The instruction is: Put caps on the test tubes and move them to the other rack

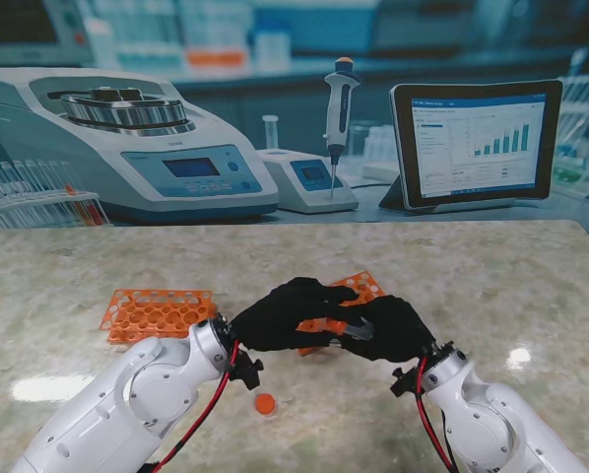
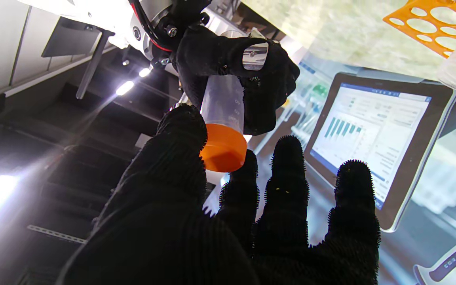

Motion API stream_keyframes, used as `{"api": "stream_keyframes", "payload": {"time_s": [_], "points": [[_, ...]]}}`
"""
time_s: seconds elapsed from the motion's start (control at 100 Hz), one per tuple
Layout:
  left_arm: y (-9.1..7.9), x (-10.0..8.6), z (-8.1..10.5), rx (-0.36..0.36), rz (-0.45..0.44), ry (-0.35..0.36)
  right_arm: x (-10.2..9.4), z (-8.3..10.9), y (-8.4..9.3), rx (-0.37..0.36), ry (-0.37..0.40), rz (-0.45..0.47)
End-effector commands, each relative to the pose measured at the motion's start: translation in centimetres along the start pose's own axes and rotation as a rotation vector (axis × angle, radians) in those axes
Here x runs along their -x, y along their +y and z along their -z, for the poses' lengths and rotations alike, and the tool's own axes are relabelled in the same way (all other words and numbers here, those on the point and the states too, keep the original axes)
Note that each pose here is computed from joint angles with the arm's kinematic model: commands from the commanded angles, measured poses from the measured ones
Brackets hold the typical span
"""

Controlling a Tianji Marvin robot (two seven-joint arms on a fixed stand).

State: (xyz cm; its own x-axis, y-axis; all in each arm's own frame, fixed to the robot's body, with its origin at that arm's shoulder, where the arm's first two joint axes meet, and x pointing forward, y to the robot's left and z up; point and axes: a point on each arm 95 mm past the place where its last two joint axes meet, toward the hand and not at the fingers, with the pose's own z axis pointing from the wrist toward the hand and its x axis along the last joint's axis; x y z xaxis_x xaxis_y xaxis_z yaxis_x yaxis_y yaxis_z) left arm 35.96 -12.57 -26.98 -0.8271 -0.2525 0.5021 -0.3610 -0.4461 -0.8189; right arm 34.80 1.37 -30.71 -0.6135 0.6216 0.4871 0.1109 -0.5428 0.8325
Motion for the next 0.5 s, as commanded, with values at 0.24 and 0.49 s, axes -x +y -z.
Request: {"api": "stream_keyframes", "payload": {"time_s": [0.24,0.49], "points": [[0.53,0.20,-0.42,0.011,0.011,-0.009,-0.48,0.23,-0.24,0.011,0.013,-0.010],[0.75,0.18,-0.80,0.027,0.013,-0.006,-0.78,0.29,-0.34,0.018,0.026,-0.016]]}}
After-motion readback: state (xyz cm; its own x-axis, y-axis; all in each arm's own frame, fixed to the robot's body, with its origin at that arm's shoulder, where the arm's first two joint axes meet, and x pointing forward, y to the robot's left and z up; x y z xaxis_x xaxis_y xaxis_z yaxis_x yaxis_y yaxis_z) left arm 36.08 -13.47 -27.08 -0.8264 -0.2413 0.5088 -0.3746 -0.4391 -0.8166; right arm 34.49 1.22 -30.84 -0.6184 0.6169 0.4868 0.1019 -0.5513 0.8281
